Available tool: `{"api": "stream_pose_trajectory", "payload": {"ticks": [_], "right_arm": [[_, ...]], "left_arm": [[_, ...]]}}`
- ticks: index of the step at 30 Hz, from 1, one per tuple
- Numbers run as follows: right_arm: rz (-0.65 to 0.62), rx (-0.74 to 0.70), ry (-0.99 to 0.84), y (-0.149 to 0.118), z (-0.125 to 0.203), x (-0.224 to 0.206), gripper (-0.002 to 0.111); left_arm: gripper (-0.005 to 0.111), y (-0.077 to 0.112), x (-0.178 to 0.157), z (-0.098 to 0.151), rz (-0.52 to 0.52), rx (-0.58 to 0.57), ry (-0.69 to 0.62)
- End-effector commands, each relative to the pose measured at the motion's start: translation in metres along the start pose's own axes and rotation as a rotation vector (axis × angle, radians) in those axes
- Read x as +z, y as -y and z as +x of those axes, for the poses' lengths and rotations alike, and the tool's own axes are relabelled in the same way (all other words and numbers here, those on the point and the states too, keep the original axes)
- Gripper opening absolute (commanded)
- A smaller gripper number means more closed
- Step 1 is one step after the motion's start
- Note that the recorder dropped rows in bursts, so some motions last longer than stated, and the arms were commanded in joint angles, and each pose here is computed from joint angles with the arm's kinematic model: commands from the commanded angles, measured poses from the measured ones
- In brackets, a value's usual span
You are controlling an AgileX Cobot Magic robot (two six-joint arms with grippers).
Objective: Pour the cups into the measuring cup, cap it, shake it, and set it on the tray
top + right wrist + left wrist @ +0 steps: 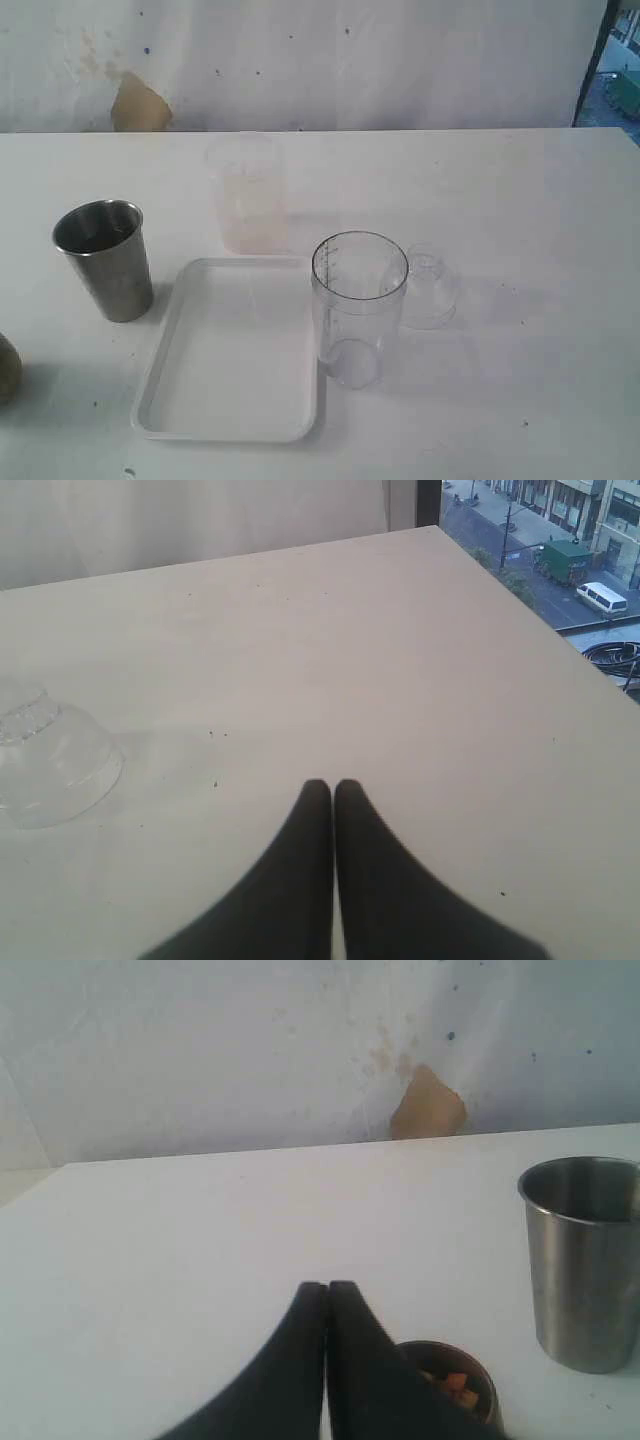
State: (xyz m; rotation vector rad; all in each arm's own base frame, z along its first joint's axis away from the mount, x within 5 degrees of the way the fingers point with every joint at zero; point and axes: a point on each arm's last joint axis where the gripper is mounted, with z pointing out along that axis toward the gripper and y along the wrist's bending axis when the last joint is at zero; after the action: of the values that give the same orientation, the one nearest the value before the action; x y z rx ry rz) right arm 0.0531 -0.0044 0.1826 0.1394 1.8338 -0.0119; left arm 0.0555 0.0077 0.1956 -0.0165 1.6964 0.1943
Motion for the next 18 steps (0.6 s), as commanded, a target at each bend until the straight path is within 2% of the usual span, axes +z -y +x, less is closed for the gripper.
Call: {"api": "stream_pose_trajectory", "payload": {"ticks": [1,15,17,18], "right_arm": [[0.001,0.004,0.005,0.0,0.001,0.0,0.0],[0.001,0.004,0.005,0.0,0.001,0.0,0.0],[0.001,0.004,0.005,0.0,0.001,0.0,0.0],[0.001,0.004,0.005,0.0,0.001,0.0,0.0]], "left_arm": [[0.001,0.0,0.0,0.001,0.005,-0.01,0.009],[0.001,0.0,0.0,0.0,0.003,0.003,0.011],[0.001,-0.001,0.0,-0.006,-0.011,0.051,0.083],[0.001,-0.001,-0.001,-0.01,-0.007,-0.043,0.124]]}}
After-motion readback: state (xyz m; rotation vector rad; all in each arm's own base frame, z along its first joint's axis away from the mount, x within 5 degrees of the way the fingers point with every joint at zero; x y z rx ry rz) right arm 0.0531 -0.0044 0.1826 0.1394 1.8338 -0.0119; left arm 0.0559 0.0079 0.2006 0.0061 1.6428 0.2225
